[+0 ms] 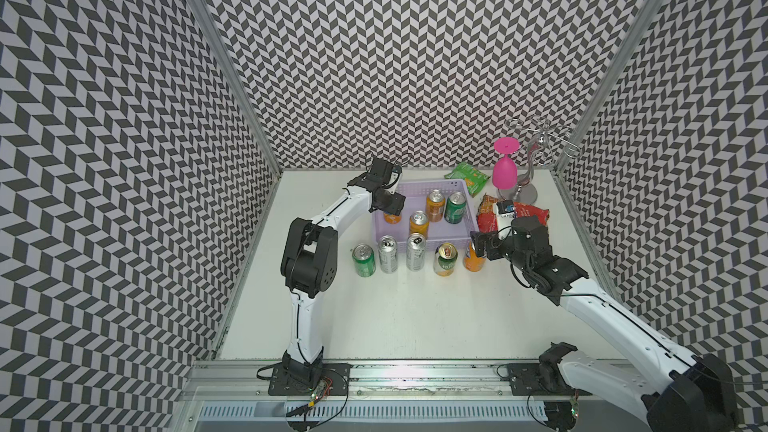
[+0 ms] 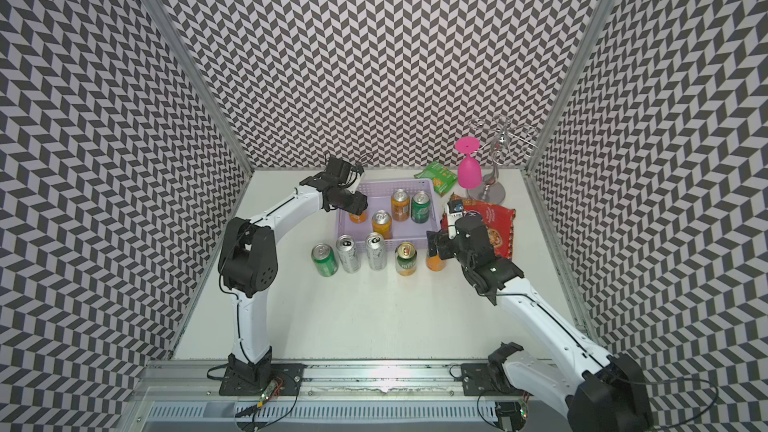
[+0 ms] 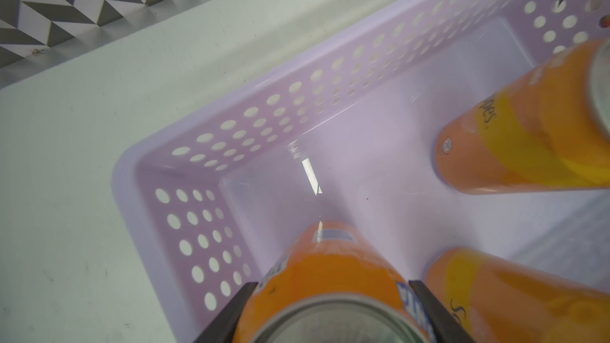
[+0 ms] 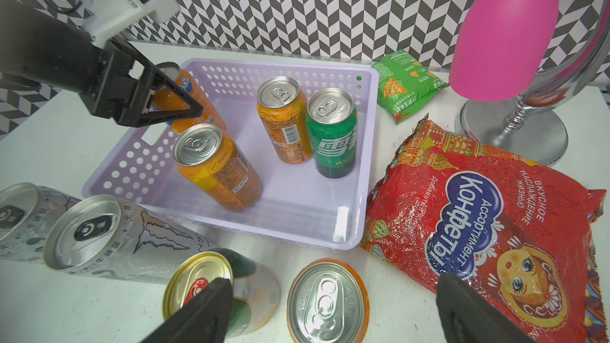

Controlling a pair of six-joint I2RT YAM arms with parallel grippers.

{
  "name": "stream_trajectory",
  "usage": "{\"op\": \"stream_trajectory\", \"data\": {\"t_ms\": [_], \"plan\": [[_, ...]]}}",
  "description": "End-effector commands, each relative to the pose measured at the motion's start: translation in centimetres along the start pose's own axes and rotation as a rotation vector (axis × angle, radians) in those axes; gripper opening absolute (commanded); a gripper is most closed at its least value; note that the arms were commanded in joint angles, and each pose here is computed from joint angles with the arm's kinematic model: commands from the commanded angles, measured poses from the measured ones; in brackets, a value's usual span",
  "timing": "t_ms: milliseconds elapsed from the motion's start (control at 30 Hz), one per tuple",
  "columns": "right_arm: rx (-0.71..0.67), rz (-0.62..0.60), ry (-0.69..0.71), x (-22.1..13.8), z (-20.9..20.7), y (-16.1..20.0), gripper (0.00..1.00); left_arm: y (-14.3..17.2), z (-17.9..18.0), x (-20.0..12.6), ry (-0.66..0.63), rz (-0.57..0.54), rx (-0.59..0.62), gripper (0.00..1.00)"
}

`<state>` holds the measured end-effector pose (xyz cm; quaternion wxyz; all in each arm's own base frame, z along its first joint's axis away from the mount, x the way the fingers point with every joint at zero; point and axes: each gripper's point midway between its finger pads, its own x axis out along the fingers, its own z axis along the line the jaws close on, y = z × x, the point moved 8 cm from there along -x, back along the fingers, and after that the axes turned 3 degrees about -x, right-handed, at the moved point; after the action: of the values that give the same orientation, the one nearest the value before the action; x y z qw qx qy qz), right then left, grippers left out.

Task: Take out the drinks from the basket
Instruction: Pick up the drink from the basket.

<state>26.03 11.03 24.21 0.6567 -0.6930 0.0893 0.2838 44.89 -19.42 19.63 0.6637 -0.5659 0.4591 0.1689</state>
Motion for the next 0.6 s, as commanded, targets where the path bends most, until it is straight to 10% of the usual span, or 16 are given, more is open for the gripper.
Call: {"op": "stream_trajectory", "data": {"t_ms": [0,567], "plan": [[0.005,-0.064,0.015,-0.4,-0.3,-0.8,1.00,-3.4,-1.2,-6.5,0.005,-0.201,0.011,0.56],[0.007,-0.065,0.000,-0.3,-0.2,-0.9,1.00,-0.4,-5.6,-19.7,0.001,-0.412,0.018,0.56]]}}
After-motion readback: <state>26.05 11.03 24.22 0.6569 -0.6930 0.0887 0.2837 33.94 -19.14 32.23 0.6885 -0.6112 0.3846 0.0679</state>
